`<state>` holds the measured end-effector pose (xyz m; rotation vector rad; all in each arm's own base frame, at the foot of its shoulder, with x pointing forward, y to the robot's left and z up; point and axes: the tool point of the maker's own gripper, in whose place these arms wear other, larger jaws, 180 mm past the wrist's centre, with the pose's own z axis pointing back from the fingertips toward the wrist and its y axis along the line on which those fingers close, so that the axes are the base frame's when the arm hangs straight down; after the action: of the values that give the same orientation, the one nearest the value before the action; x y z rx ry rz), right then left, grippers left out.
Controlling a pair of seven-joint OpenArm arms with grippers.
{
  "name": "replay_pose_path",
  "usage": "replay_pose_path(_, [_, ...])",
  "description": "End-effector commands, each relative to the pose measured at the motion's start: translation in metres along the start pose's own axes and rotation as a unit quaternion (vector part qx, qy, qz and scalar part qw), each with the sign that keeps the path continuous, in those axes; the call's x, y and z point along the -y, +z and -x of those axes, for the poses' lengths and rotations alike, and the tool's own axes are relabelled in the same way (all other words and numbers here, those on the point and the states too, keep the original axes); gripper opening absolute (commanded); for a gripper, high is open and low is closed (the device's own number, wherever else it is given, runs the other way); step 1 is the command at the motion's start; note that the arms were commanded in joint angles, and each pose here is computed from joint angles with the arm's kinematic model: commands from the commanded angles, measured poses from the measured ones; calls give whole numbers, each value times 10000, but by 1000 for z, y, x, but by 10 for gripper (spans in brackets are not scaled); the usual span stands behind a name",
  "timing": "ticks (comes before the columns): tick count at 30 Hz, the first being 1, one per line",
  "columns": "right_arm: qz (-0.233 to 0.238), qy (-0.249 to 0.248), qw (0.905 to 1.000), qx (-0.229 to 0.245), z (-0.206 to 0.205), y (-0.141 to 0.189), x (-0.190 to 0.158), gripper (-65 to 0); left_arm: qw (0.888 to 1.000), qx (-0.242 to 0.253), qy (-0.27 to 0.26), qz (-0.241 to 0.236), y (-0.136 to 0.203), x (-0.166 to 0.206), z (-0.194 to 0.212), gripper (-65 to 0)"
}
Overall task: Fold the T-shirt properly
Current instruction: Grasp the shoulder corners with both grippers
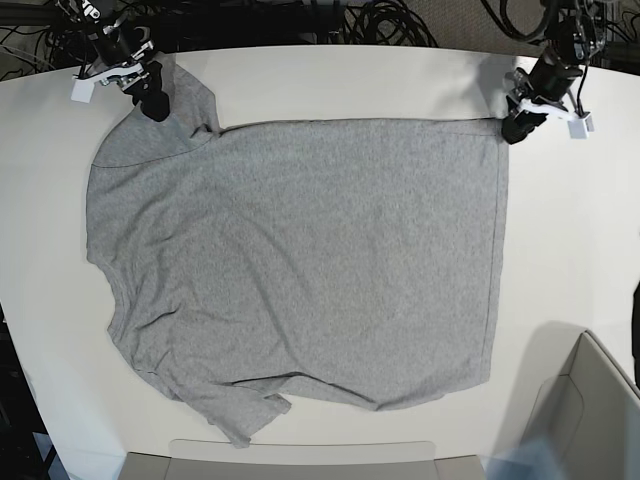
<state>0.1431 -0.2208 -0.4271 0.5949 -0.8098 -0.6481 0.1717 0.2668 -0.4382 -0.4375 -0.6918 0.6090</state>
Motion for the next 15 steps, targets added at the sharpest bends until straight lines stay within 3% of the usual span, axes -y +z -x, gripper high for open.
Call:
replay_pose_path(1, [609, 95, 9971, -439, 18, 9, 27, -368, 9997, -199, -89, -66, 2, -2, 8, -470])
replay_pose_path(10, [468, 53, 9979, -449, 20, 7, 16, -369, 9980, -512, -227, 296, -18, 27, 26, -470])
replay_pose_path(15, [443, 61, 9980, -440, 19, 6, 15, -392, 9980, -453, -267, 360, -22, 33, 21, -473])
